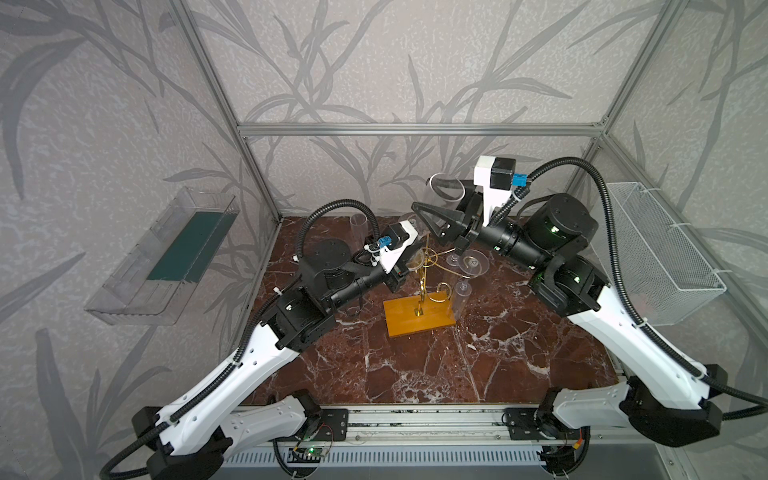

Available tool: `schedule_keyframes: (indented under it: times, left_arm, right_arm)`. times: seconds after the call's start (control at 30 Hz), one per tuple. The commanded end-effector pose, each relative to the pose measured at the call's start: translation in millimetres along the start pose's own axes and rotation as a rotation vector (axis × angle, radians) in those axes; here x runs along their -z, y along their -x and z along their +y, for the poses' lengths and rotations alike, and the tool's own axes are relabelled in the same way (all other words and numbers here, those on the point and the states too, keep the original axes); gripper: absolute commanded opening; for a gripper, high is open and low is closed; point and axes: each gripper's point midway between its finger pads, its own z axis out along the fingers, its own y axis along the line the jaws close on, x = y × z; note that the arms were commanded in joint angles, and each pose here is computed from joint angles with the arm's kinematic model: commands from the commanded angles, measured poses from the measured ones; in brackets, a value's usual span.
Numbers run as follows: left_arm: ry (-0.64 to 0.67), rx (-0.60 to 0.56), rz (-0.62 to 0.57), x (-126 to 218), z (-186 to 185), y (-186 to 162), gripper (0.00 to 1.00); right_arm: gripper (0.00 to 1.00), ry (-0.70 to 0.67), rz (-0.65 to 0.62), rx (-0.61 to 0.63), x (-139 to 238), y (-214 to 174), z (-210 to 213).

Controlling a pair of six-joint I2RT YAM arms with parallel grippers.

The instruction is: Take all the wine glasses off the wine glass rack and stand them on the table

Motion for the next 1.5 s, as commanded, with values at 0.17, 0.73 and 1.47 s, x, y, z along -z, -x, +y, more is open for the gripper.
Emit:
schedule_keyframes:
  times: [0.17, 0.73, 1.47]
  left_arm:
    - [0.032, -0.065, -0.038, 9.1, 2.4, 8.0, 0.3]
    - [0.208, -0.009, -0.082, 60.5, 24.7, 6.0, 0.57]
    - [0.398, 0.019, -0.028, 101.7, 47.6, -21.6, 0.56]
  right_arm:
    - [0.4, 0.006, -0.07, 0.039, 8.6, 26.4, 6.1]
    - [0.4, -0.222, -0.04, 0.599, 20.4, 41.1, -33.7]
    - [0.35, -0.752, 0.185, 0.465, 117.8, -47.3, -259.7]
